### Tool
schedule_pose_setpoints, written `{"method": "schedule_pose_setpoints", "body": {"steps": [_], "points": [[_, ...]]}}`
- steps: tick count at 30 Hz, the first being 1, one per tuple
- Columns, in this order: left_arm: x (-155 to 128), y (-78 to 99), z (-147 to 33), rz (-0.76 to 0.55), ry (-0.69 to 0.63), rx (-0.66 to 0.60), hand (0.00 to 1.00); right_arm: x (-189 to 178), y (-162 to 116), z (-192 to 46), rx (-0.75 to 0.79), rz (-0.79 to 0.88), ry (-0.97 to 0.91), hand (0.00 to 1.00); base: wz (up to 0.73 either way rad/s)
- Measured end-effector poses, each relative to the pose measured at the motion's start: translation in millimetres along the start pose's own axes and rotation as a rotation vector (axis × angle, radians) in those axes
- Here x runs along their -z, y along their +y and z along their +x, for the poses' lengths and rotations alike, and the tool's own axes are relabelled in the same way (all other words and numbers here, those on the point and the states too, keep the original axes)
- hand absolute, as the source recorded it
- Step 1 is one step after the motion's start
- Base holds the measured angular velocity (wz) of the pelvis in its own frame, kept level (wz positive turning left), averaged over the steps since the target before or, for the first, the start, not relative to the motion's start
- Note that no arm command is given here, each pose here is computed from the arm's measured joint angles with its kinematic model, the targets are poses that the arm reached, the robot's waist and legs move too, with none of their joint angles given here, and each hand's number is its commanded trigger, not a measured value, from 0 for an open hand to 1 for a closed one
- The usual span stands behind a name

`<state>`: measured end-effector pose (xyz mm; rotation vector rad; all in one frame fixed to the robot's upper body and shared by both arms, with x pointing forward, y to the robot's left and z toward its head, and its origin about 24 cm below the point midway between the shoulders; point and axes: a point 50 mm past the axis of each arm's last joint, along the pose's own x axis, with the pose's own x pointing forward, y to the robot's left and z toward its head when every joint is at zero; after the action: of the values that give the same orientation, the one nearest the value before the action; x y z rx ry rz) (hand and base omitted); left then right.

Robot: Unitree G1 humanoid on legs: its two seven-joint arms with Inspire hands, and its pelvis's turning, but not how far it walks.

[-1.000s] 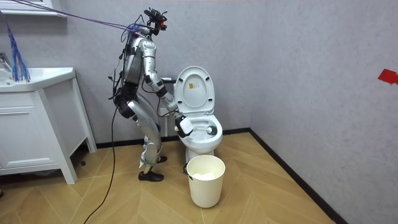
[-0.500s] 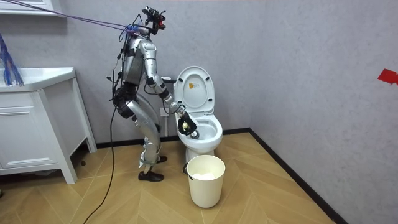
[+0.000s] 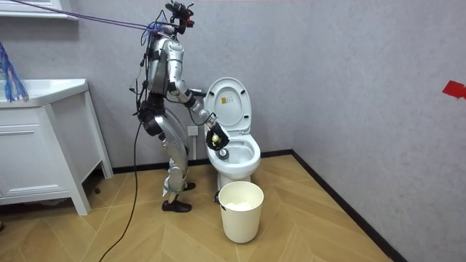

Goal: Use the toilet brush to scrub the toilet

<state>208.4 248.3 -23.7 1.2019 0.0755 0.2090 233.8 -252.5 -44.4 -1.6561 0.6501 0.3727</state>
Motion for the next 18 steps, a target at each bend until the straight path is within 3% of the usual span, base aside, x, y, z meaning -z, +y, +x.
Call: {"method": "schedule_pose_setpoints", "body": {"steps": [10,15,18], "points": [[13,-12.5,-16.9,0.026,0.038,0.117,0.00,11,42,-13,-0.134,-0.037,-0.049,1.00,0.04],[30,-21.6,-56.3,0.037,0.125,0.205,0.00,7,80,-34,-0.240,-0.011,-0.058,1.00,-0.01],[31,-25.6,-67.2,0.002,0.168,0.229,0.00,11,90,-40,-0.275,0.024,-0.046,1.00,0.07]]}}
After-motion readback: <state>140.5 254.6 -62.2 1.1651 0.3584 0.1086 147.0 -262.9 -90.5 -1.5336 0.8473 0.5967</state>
